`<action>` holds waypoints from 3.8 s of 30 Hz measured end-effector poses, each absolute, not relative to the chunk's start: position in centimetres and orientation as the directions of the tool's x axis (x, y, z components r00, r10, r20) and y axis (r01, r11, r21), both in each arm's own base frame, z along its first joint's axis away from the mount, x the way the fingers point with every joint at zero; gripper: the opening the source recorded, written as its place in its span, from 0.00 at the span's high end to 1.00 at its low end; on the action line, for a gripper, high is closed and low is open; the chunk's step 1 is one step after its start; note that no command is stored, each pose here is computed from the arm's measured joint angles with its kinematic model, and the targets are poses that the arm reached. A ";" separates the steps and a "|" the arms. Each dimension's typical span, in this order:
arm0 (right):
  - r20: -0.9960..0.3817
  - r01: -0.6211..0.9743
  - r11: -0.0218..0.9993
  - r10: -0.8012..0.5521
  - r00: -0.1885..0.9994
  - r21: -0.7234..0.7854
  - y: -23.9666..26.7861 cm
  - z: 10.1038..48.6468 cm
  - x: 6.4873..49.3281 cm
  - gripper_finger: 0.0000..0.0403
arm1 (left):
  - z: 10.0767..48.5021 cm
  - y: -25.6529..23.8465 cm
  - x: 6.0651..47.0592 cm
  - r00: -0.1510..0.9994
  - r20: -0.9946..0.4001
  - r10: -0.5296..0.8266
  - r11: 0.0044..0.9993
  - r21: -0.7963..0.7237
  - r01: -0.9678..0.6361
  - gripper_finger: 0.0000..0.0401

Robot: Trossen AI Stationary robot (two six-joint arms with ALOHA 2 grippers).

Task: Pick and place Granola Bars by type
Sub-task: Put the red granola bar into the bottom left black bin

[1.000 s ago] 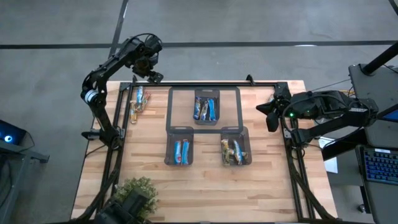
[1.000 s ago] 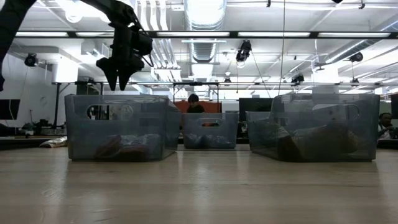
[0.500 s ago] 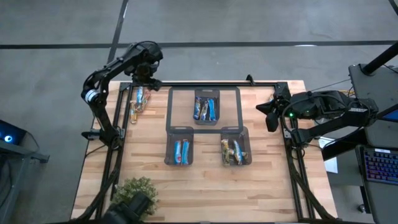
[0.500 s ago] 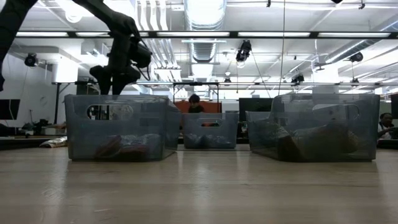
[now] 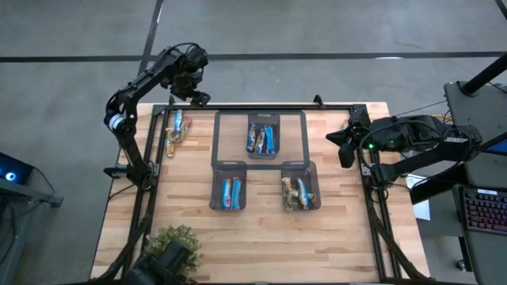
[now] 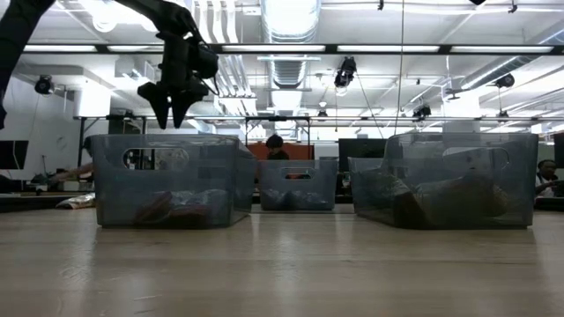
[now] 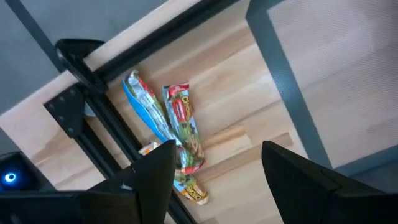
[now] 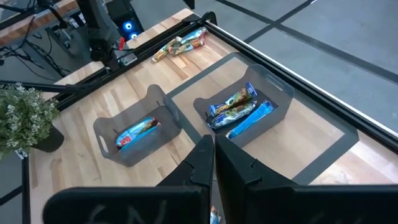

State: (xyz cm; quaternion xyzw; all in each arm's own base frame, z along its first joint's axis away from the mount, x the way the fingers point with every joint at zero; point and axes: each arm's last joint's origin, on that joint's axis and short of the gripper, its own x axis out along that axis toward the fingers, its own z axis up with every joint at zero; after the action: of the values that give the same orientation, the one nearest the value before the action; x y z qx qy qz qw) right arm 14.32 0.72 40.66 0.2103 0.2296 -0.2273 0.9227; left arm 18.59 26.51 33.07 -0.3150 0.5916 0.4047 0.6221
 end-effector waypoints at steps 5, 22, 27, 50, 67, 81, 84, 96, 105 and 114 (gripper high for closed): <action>-0.519 0.516 0.809 -0.323 0.791 0.283 0.7 40.7 14.3 0.98 | 32.4 27.3 18.9 -0.054 -0.993 0.104 0.482 0.097 -0.871 0.45; -0.522 0.515 0.812 -0.323 0.789 0.276 0.7 40.6 14.3 0.98 | 29.4 28.5 19.8 -0.115 -0.993 -0.032 0.467 0.087 -0.880 0.45; -0.523 0.513 0.814 -0.323 0.789 0.271 0.7 40.6 14.3 0.98 | 29.4 28.5 19.8 -0.114 -0.993 -0.033 0.459 0.086 -0.884 0.45; -0.524 0.514 0.813 -0.323 0.788 0.272 0.7 40.6 14.3 0.98 | 28.5 28.8 20.2 -0.120 -0.991 -0.061 0.457 0.079 -0.886 0.45; -0.525 0.515 0.813 -0.323 0.788 0.273 0.7 40.6 14.3 0.98 | 31.5 27.0 19.7 -0.065 -0.998 0.015 0.425 0.065 -0.903 0.45; -0.533 0.513 0.815 -0.318 0.784 0.269 0.8 40.3 14.4 0.98 | 34.0 20.1 17.8 -0.022 -0.991 0.135 0.343 0.067 -0.937 0.45; -0.535 0.513 0.816 -0.317 0.783 0.268 0.8 40.3 14.4 0.98 | 33.7 17.3 17.1 0.026 -0.985 0.172 0.340 0.035 -0.940 0.45; -0.533 0.514 0.813 -0.318 0.785 0.273 0.8 40.3 14.4 0.98 | 28.5 8.7 13.6 0.258 -0.886 0.386 0.286 -0.151 -0.946 0.45; -0.531 0.526 0.796 -0.319 0.785 0.299 0.8 40.3 14.4 0.98 | 23.2 5.6 14.0 0.292 -0.726 0.623 0.270 -0.150 -0.951 0.45; -0.530 0.539 0.773 -0.319 0.786 0.333 0.8 40.3 14.4 0.98 | 17.7 4.4 12.5 0.116 -0.708 0.696 0.068 -0.096 -0.993 0.45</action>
State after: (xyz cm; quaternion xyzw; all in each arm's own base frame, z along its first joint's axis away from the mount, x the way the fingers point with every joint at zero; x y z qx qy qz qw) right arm 14.44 0.75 40.33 0.2410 0.2282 -0.2349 0.9136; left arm 12.52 4.42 17.73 -0.2953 0.2512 0.6155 0.6862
